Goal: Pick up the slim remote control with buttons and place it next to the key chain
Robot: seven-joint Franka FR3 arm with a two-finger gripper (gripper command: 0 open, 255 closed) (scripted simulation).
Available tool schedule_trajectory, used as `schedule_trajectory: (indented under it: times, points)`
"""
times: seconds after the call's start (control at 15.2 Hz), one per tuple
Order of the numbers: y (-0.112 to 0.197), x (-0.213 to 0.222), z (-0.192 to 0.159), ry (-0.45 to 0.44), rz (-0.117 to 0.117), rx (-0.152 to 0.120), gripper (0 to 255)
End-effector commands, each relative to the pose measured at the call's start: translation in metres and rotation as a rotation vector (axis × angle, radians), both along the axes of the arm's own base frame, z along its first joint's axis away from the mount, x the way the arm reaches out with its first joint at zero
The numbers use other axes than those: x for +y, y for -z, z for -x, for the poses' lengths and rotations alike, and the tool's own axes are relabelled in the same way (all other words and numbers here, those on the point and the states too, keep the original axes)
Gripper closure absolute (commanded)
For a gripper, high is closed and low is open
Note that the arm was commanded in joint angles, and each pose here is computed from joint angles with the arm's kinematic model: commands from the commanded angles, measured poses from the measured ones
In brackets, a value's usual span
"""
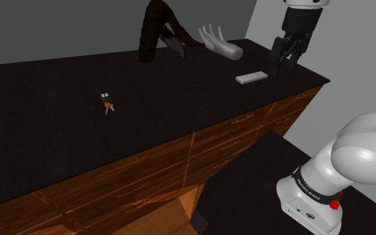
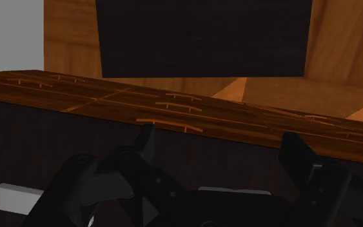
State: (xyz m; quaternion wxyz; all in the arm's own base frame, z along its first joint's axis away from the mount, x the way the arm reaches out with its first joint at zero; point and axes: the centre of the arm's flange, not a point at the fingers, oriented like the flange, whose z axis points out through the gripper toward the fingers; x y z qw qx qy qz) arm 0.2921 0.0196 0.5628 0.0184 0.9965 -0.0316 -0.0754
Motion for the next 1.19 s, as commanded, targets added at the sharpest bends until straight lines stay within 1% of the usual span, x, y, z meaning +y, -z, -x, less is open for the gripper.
schedule_trajectory:
  times: [0.0,0.53,0.79,1.12]
  points:
    - [0.000,0.000,0.000,0.000,0.000,0.000,0]
    - [0.040,-0.095,-0.001,-0.277,-0.023,-0.026,0]
    - [0.061,-0.140,-0.011,-0.416,-0.035,-0.039,0]
    - [0.088,-0.195,-0.034,-0.589,-0.049,-0.056,0]
